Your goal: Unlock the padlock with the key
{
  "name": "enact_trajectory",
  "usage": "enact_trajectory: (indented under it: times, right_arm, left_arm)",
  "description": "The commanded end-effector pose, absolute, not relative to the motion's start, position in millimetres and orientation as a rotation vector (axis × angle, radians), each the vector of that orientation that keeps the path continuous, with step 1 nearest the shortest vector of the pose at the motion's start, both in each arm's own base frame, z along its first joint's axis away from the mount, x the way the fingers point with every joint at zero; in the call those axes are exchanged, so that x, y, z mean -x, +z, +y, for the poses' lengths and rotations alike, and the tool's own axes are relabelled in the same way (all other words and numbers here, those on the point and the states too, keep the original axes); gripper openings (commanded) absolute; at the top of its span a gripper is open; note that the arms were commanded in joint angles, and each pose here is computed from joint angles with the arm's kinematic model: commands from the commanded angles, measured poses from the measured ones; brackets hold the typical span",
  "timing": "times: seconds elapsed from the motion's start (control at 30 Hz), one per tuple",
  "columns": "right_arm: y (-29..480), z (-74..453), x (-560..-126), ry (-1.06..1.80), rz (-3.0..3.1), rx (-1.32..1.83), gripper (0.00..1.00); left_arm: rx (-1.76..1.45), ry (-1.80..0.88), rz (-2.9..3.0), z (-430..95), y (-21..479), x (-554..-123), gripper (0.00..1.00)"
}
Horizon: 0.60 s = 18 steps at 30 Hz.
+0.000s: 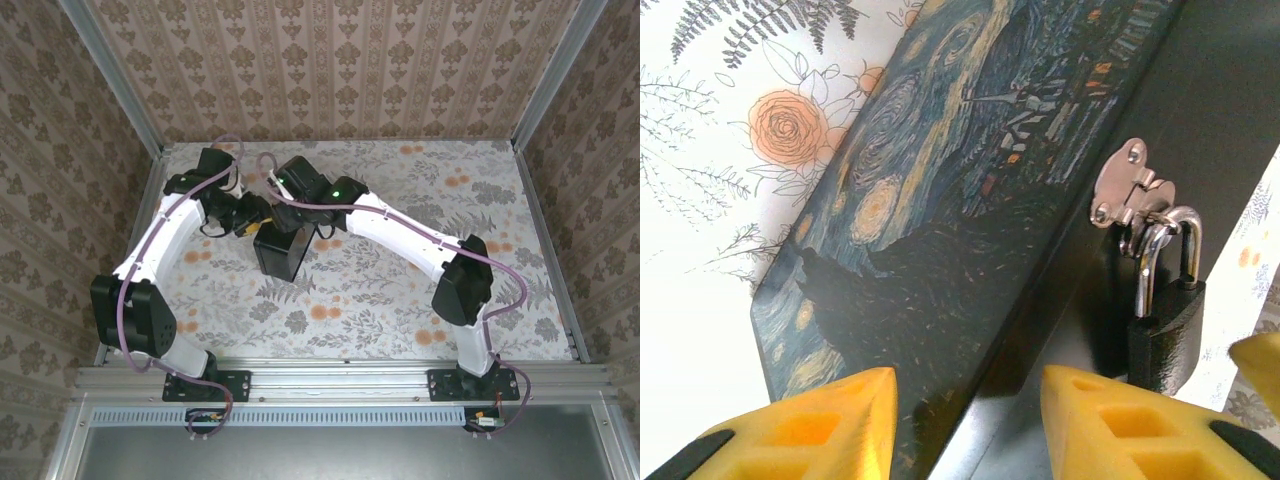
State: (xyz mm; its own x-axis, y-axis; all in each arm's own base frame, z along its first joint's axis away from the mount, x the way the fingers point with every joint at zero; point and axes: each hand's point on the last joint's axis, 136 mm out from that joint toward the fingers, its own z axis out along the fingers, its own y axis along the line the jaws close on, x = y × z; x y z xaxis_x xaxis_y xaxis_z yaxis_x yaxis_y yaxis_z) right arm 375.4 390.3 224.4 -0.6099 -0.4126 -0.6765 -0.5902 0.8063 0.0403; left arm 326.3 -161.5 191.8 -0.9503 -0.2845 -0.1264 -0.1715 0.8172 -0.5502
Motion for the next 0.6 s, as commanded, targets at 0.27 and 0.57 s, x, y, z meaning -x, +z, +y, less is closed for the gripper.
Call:
enact_trajectory:
  times: [0.27, 0.57]
  right_arm:
    - [186.3, 365.3, -384.9, -0.005, 2.351, 0.896, 0.44]
    - [191.3, 357.1, -393.9, 0.056, 2.401, 0.731, 0.17]
  left_arm:
    - [0.339, -0.834, 2.791, -159.4, 200.8, -323.6, 0.43]
    - [0.349, -0.827, 2.801, -157.8, 197.5, -319.2, 0.43]
